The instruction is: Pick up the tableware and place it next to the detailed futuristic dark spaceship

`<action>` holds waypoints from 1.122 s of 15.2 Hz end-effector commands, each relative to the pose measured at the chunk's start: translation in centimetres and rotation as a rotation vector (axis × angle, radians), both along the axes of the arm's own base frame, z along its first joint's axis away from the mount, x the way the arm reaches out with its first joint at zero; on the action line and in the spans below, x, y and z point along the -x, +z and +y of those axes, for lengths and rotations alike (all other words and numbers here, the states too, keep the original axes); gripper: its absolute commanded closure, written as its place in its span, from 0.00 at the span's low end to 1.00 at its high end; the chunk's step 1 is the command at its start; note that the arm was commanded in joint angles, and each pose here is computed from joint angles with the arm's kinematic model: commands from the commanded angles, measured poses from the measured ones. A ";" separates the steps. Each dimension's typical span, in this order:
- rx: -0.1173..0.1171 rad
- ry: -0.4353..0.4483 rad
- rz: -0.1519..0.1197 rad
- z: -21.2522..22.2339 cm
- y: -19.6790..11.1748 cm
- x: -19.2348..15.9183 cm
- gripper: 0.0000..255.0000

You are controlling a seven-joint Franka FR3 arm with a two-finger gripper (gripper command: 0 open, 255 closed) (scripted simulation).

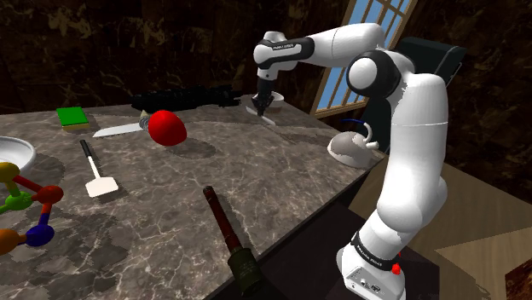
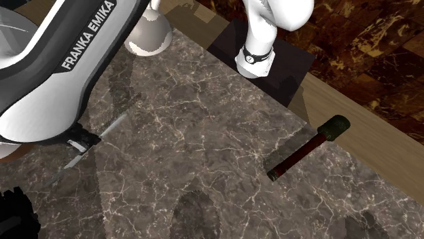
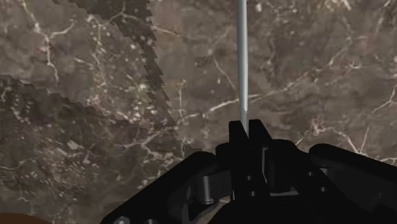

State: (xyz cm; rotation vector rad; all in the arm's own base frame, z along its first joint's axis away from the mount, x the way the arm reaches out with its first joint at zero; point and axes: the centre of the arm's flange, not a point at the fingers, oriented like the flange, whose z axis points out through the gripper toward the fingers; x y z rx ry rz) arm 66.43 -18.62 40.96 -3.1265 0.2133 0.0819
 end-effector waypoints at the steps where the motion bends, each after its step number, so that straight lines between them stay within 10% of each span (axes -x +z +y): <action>1: 0.000 0.000 -0.001 0.0 -1.1 0.0 1.00; 14: 0.000 0.000 0.000 0.0 -4.0 0.0 1.00; 15: 0.000 0.000 0.000 0.0 -4.0 0.0 0.00; 17: 0.000 0.000 0.000 0.0 -4.0 0.0 0.00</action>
